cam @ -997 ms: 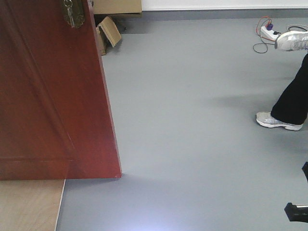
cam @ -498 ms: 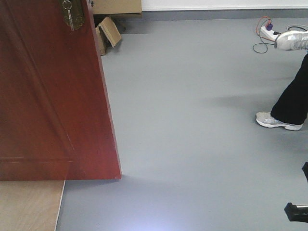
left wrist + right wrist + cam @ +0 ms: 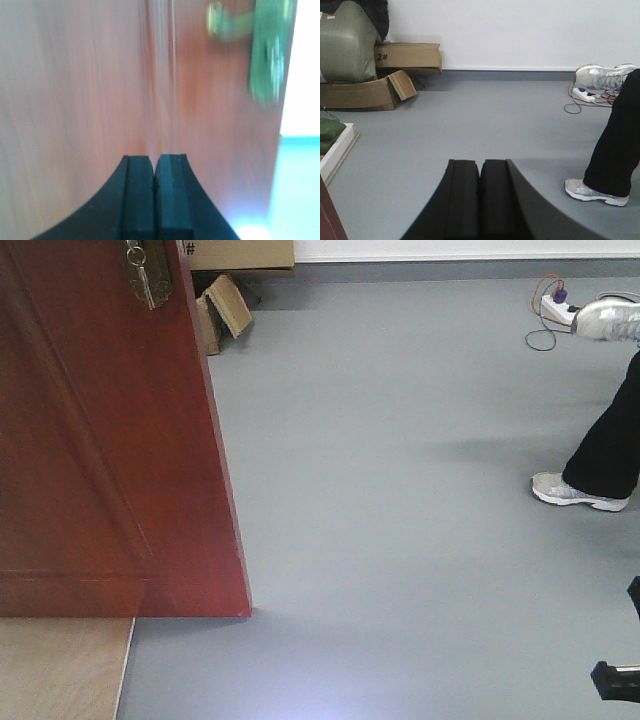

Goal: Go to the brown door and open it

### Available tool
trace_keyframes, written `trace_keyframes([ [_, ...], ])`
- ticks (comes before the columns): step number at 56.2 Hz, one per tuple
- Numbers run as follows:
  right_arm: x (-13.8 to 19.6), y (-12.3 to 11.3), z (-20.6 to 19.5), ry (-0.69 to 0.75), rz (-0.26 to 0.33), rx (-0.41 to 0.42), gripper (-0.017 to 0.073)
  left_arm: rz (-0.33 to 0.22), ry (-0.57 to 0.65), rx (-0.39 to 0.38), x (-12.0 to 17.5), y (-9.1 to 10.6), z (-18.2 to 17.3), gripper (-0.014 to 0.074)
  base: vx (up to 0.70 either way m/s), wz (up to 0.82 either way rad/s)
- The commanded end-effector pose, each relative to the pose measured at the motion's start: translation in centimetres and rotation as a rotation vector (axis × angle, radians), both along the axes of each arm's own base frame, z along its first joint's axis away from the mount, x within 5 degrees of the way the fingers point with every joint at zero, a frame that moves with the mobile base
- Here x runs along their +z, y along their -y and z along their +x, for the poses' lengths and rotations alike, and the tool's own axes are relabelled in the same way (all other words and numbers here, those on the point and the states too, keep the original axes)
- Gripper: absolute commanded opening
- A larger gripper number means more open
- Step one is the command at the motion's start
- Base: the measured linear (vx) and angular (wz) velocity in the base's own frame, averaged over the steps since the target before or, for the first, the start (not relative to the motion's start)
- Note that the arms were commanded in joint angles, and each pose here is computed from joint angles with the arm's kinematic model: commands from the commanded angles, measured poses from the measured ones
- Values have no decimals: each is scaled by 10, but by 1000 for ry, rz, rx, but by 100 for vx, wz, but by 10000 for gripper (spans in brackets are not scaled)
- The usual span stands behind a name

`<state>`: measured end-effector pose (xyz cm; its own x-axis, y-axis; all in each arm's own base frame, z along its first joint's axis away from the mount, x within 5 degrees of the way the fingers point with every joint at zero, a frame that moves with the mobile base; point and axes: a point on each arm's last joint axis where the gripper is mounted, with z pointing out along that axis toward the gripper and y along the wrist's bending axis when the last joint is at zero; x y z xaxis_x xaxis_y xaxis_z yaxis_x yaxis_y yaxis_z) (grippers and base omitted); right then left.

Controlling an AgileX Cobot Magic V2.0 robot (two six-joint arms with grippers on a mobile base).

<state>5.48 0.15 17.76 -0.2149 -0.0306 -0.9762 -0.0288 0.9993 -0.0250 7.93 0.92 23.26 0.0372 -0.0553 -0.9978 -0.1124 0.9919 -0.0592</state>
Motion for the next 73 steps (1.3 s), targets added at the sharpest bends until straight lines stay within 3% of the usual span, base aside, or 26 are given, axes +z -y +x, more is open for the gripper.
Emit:
trace_keyframes([
  [1,7,0,1,91,-10,-3,0,-29,119,-13,2,1,-7,-3,0,0],
  [10,7,0,1,91,-10,-3,0,-68,150,-44,-13,5,-21,-3,0,0],
  [21,7,0,1,91,-10,-3,0,-35,73,-42,-21,5,-24,-3,0,0],
  [33,7,0,1,91,-10,-3,0,-41,11,-42,-27,5,-24,-3,0,0],
  [73,7,0,1,91,-10,-3,0,-41,8,-42,-27,5,-24,-3,0,0],
])
